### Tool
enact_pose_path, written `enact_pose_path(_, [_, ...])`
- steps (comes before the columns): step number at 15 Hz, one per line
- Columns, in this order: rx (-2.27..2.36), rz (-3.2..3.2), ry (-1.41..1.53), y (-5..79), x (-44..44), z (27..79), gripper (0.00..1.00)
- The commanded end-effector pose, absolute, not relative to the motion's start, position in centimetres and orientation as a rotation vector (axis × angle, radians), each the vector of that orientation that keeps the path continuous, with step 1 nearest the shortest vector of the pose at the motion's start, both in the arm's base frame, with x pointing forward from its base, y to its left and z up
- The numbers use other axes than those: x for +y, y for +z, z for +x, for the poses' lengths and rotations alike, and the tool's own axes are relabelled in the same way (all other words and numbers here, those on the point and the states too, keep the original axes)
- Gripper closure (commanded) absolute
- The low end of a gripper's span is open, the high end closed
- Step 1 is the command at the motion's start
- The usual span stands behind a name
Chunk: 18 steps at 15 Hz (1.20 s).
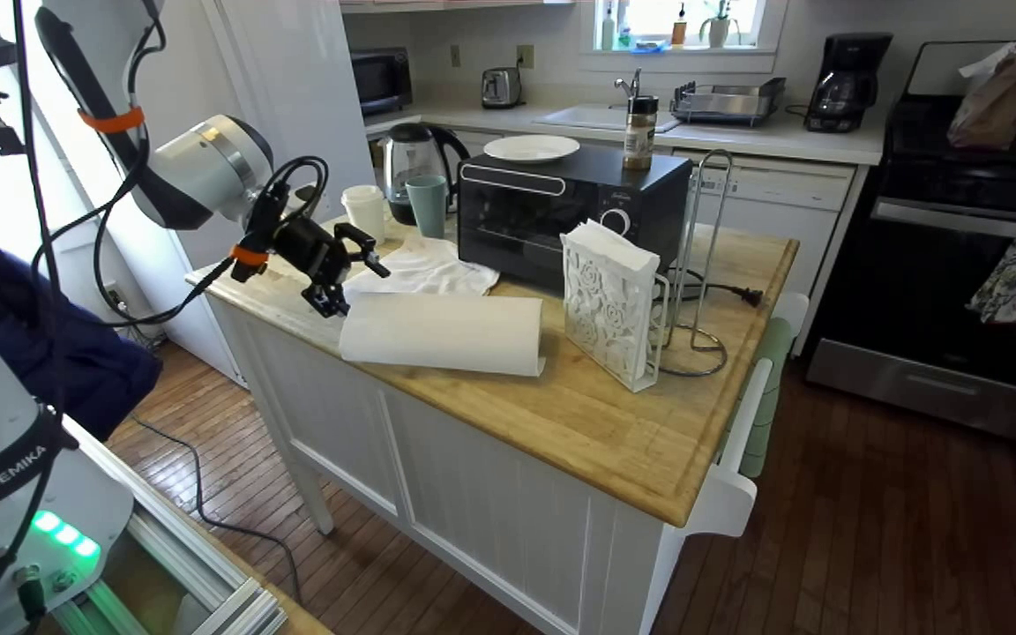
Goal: Set the paper towel roll upright on the countertop
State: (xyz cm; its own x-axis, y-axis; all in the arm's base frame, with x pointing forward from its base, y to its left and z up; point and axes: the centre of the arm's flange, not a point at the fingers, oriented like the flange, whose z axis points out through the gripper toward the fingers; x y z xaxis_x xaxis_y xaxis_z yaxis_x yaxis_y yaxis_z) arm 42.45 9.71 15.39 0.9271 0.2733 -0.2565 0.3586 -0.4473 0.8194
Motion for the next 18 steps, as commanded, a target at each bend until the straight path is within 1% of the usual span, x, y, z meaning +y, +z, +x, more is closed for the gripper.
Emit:
enact_pose_path(1, [0.509, 2.018, -0.176, 15.3, 8.6, 42.3, 0.00])
enact_pose_path(13, [0.672, 1.988, -0.349, 14.8, 8.2, 41.7, 0.00])
enact_pose_path(18, [0.666, 1.959, -0.296, 15.0, 7.4, 42.1, 0.00])
